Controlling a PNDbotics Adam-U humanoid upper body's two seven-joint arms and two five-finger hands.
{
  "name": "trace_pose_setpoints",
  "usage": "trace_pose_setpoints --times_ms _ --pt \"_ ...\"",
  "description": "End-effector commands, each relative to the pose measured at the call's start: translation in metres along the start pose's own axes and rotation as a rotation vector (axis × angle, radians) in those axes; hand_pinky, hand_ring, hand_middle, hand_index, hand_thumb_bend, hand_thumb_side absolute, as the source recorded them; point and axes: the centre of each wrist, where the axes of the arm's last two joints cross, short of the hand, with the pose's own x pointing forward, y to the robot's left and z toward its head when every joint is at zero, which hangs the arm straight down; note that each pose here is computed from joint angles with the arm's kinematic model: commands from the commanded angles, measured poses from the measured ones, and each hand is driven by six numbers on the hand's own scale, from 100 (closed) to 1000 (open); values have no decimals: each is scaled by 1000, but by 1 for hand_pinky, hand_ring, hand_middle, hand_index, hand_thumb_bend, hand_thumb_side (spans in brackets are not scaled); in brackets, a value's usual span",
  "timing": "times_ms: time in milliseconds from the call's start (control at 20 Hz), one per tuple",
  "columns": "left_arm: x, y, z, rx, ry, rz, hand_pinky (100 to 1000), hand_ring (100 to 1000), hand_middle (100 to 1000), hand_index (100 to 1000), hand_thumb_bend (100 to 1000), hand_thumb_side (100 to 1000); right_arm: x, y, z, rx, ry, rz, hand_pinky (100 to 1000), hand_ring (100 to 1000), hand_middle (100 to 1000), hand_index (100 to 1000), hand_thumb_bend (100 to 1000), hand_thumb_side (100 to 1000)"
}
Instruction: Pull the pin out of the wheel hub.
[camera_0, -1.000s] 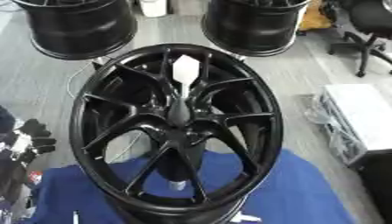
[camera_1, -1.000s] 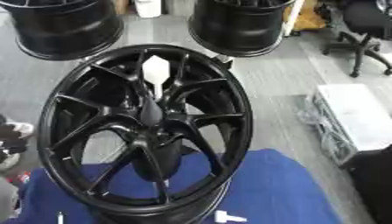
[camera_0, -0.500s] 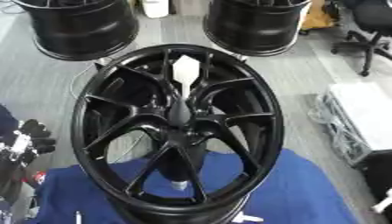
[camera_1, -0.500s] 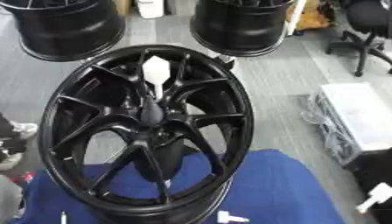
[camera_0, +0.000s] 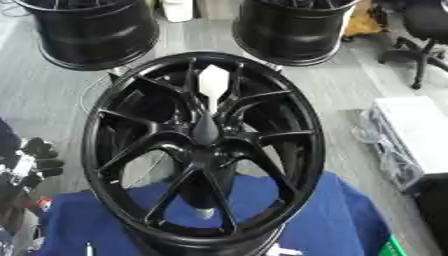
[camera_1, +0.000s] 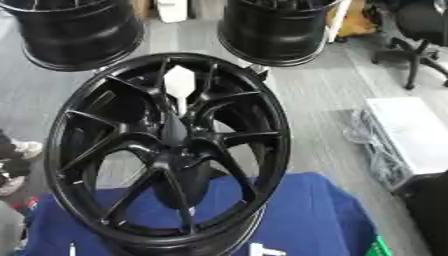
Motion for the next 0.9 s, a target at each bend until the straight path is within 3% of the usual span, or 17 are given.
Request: trace_pose_setpoints --times_ms 50,150,300,550,700,900 --pt "10 3 -1 10 -33 -12 693 623 590 694 487 605 43 -10 -2 -64 -174 -112 629 505 702 765 100 782" --pt "10 3 -1 9 -34 -11 692 623 590 693 488 604 61 -5 5 -59 -239 -183 613 489 659 738 100 768" --pt "10 2 -2 7 -40 -5 692 623 589 693 485 604 100 21 39 31 -441 -418 605 484 627 719 100 767" --pt "10 0 -2 6 -44 1 691 623 589 692 485 603 128 58 87 220 -488 -751 604 488 605 709 100 797" --pt "10 0 -2 10 -47 5 691 623 588 692 484 602 137 75 109 278 -488 -824 605 488 603 707 100 805" --pt "9 -1 -3 6 -46 8 691 623 588 692 484 601 141 88 124 357 -485 -800 603 483 596 701 100 821"
